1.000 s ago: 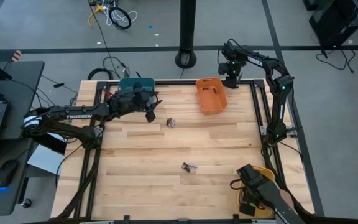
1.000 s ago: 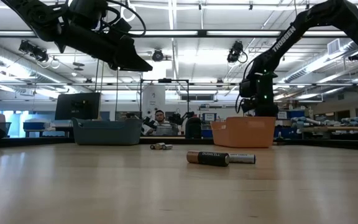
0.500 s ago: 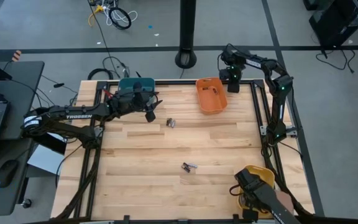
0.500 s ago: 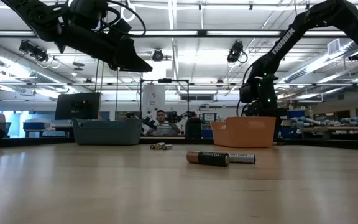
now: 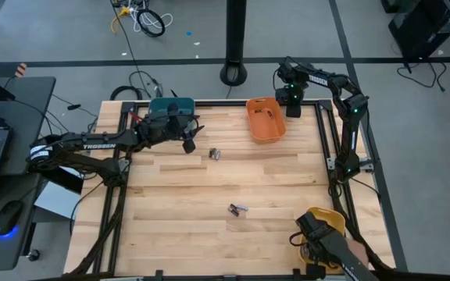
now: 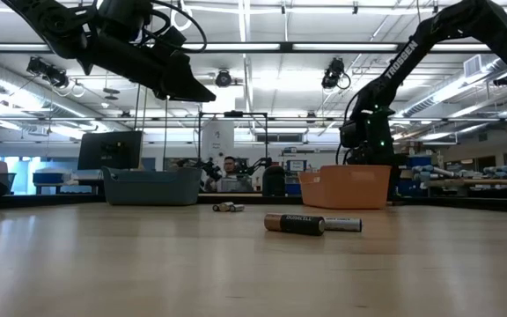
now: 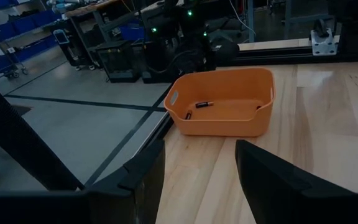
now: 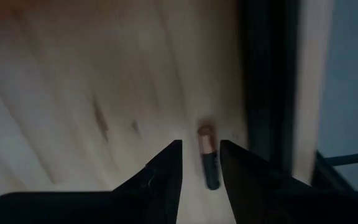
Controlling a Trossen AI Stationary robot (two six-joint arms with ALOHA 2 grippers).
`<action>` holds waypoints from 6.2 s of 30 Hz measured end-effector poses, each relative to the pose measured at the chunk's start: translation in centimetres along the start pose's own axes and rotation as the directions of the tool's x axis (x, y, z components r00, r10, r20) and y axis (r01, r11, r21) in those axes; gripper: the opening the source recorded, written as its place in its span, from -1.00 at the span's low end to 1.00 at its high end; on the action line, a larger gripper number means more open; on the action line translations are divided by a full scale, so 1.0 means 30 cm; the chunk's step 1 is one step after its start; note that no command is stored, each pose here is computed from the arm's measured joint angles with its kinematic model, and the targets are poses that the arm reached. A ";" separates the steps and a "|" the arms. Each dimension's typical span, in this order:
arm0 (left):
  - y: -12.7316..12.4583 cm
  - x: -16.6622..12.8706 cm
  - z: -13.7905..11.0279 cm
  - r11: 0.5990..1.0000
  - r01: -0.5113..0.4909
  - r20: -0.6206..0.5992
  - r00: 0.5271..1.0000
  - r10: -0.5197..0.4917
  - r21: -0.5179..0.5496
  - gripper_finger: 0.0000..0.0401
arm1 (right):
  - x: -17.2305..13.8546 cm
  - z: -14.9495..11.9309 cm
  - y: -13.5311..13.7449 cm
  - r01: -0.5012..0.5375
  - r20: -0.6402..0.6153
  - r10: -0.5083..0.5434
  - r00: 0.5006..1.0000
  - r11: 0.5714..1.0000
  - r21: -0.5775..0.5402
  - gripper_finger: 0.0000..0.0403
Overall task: Sort batteries
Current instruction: Put the small black battery into the orange bin
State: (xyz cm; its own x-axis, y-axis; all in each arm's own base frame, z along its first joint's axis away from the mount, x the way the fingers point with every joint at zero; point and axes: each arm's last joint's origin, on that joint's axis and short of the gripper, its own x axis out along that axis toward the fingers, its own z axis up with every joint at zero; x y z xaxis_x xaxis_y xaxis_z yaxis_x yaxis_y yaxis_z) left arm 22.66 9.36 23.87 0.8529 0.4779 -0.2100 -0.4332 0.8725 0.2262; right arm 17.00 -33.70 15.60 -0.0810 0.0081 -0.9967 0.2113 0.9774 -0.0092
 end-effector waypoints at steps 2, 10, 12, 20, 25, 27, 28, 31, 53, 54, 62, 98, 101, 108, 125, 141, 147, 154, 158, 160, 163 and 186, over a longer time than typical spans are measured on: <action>0.000 0.000 0.000 1.000 -0.001 0.000 1.000 0.001 0.000 0.01 | 0.009 -0.005 0.004 -0.009 -0.006 0.009 1.000 1.000 -0.013 -0.43; 0.000 0.000 0.000 1.000 0.000 0.000 1.000 0.000 0.000 0.01 | 0.012 -0.003 0.002 0.000 -0.001 0.000 1.000 1.000 -0.024 -0.50; 0.000 0.000 0.000 1.000 0.000 0.000 1.000 0.000 0.000 0.01 | 0.012 -0.004 0.002 0.002 -0.003 -0.002 1.000 1.000 -0.024 -0.50; 0.000 0.000 0.000 1.000 0.000 0.000 1.000 0.000 0.000 0.01 | 0.013 -0.002 -0.001 0.011 0.000 -0.011 1.000 1.000 -0.025 -0.45; 0.000 0.000 -0.001 1.000 0.000 -0.003 1.000 0.000 0.000 0.01 | 0.013 -0.002 -0.001 0.013 0.000 -0.013 1.000 1.000 -0.024 -0.37; 0.000 0.000 -0.001 1.000 0.000 -0.003 1.000 0.000 0.000 0.01 | 0.013 -0.001 -0.002 0.015 0.002 -0.015 1.000 1.000 -0.023 -0.32; 0.000 0.000 -0.001 1.000 0.000 -0.003 1.000 0.000 0.000 0.01 | 0.013 -0.001 -0.002 0.017 0.003 -0.017 1.000 1.000 -0.022 -0.30; 0.000 0.000 -0.001 1.000 0.000 -0.003 1.000 0.000 0.000 0.01 | 0.015 -0.003 -0.007 0.023 0.009 -0.023 1.000 1.000 -0.018 -0.25; 0.000 0.000 -0.001 1.000 0.000 -0.003 1.000 0.000 0.000 0.01 | 0.045 -0.009 0.001 0.039 -0.013 -0.039 0.999 0.998 -0.056 -0.62; 0.000 0.000 -0.001 1.000 0.000 -0.002 1.000 0.000 0.000 0.01 | 0.045 -0.008 0.002 0.039 -0.014 -0.040 0.999 0.997 -0.059 -0.68; 0.000 0.000 -0.001 1.000 0.000 -0.003 1.000 0.000 0.000 0.01 | 0.026 -0.001 0.011 0.045 -0.037 -0.049 0.998 0.995 -0.091 -0.97; -0.007 0.000 -0.009 0.998 0.055 -0.020 0.998 -0.055 0.005 -0.33 | -0.368 0.022 0.193 0.104 0.216 -0.096 0.972 0.994 -0.027 -0.95; -0.009 -0.001 -0.009 0.997 0.083 -0.017 0.996 -0.082 0.007 -0.45 | -0.408 0.023 0.263 0.058 0.162 -0.060 0.985 0.998 0.012 -0.95; -0.039 -0.005 -0.004 0.988 0.135 -0.010 0.991 -0.134 0.082 -0.72 | -0.394 0.025 0.410 -0.056 0.002 0.056 0.998 0.989 0.138 -0.95; -0.060 -0.009 -0.004 0.986 0.129 -0.024 0.992 -0.127 0.102 -0.92 | -0.135 0.040 0.483 -0.143 0.039 0.140 0.989 0.983 0.116 -0.96; -0.060 -0.009 -0.006 0.987 0.125 -0.030 0.992 -0.122 0.099 -0.92 | -0.293 0.049 0.452 -0.095 0.308 0.060 0.950 0.990 0.101 -0.96; -0.059 -0.009 -0.002 0.988 0.122 -0.020 0.993 -0.120 0.097 -0.92 | -0.286 -0.038 0.280 -0.009 0.188 -0.085 0.978 0.891 0.454 -0.96; -0.058 -0.009 0.003 0.989 0.117 -0.002 0.993 -0.117 0.095 -0.92 | -0.142 -0.069 0.161 -0.015 0.049 -0.020 0.999 0.783 0.622 -0.96; -0.058 -0.009 0.003 0.989 0.117 -0.002 0.993 -0.118 0.095 -0.92 | -0.097 -0.078 0.125 0.052 -0.023 -0.050 0.998 0.745 0.665 -0.96; -0.057 -0.008 0.003 0.989 0.115 -0.002 0.993 -0.116 0.095 -0.92 | -0.085 -0.083 0.111 0.073 -0.037 -0.065 0.997 0.731 0.679 -0.96; -0.055 -0.008 0.002 0.991 0.097 -0.007 0.995 -0.096 0.095 -0.92 | -0.071 -0.089 0.092 0.074 -0.035 -0.070 0.997 0.708 0.702 -0.96; -0.055 -0.008 0.002 0.991 0.091 -0.008 0.996 -0.091 0.095 -0.92 | -0.034 -0.104 0.063 0.067 -0.053 -0.043 0.998 0.748 0.660 -0.96</action>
State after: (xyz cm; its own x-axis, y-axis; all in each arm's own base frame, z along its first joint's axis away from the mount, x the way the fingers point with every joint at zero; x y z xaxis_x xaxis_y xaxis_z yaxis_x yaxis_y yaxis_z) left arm 23.19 7.80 23.61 0.8863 0.3975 -0.2376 -0.3239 0.8987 0.2955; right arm 14.45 -31.20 16.84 -0.1412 -0.0225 -0.9897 0.7958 0.5921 -0.1270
